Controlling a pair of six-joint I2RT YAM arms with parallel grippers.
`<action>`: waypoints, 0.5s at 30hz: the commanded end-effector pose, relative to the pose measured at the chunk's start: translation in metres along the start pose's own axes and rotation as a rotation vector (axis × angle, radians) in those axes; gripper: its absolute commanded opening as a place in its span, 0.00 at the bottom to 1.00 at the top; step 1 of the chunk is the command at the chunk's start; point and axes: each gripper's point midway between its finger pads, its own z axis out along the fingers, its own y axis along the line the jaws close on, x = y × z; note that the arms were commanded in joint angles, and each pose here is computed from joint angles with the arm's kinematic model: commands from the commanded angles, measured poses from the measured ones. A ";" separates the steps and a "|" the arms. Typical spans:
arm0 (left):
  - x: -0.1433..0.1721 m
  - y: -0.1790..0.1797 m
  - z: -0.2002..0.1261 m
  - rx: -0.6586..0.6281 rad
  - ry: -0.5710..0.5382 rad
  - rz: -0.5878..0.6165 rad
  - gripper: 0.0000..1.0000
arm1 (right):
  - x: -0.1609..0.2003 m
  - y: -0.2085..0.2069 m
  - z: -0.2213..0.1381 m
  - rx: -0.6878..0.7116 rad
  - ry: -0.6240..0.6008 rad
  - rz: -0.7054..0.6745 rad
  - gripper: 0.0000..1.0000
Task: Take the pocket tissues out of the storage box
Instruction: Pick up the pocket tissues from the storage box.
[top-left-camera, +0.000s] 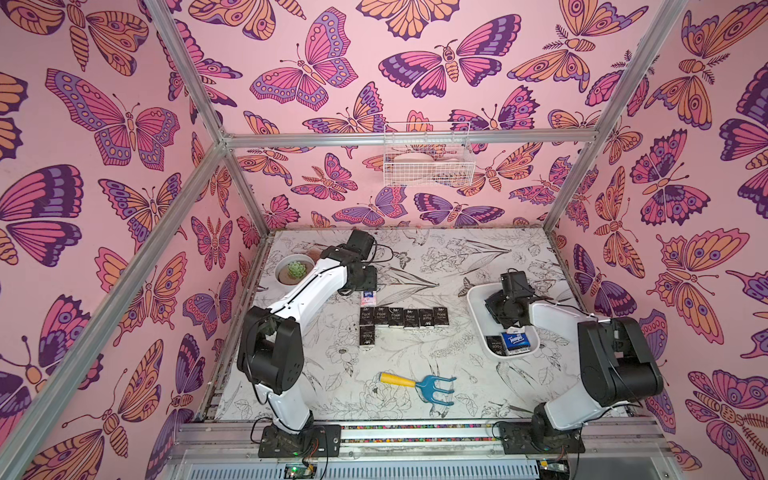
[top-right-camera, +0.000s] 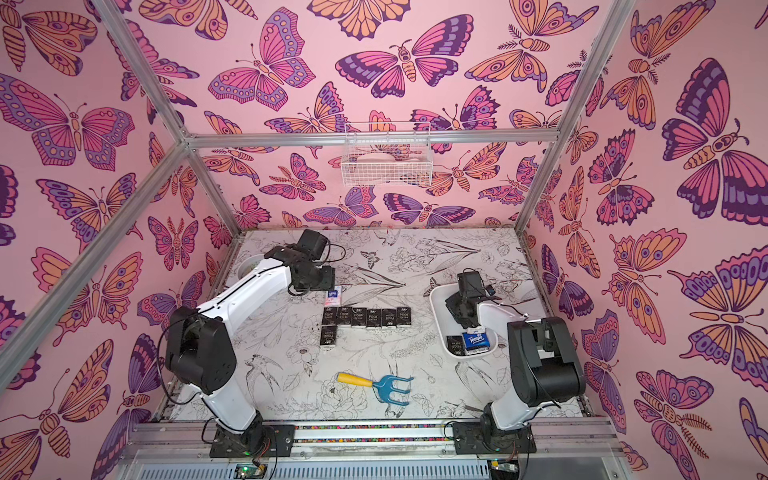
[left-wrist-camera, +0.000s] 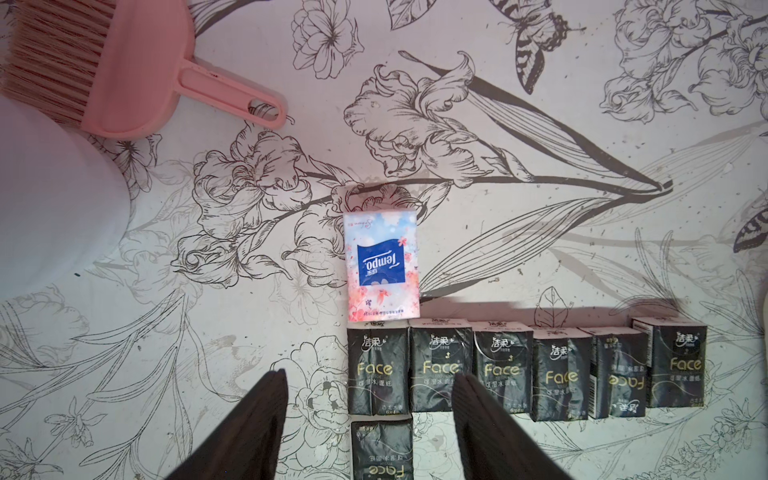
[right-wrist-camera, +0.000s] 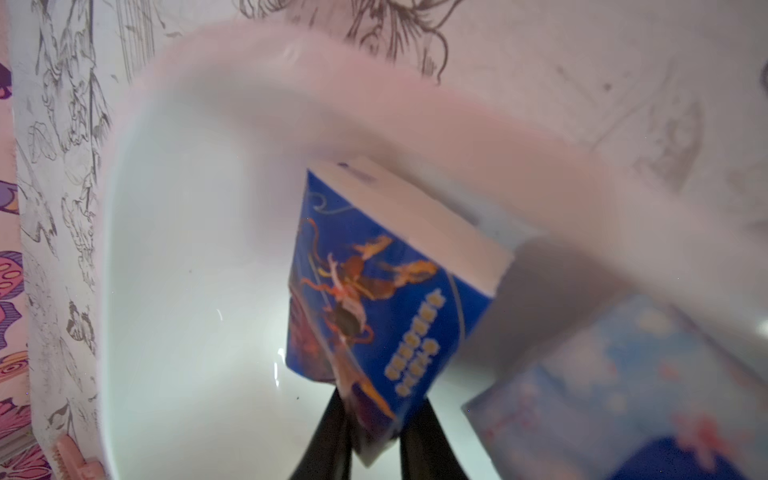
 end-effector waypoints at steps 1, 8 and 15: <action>0.001 -0.004 -0.003 0.001 0.015 0.014 0.69 | 0.000 0.007 -0.019 -0.008 0.016 -0.087 0.19; -0.002 -0.029 -0.015 0.105 0.019 0.029 0.69 | 0.007 0.041 -0.068 -0.050 0.014 -0.396 0.16; -0.003 -0.033 -0.015 0.127 0.024 0.013 0.71 | 0.046 0.091 -0.103 -0.218 0.086 -0.690 0.17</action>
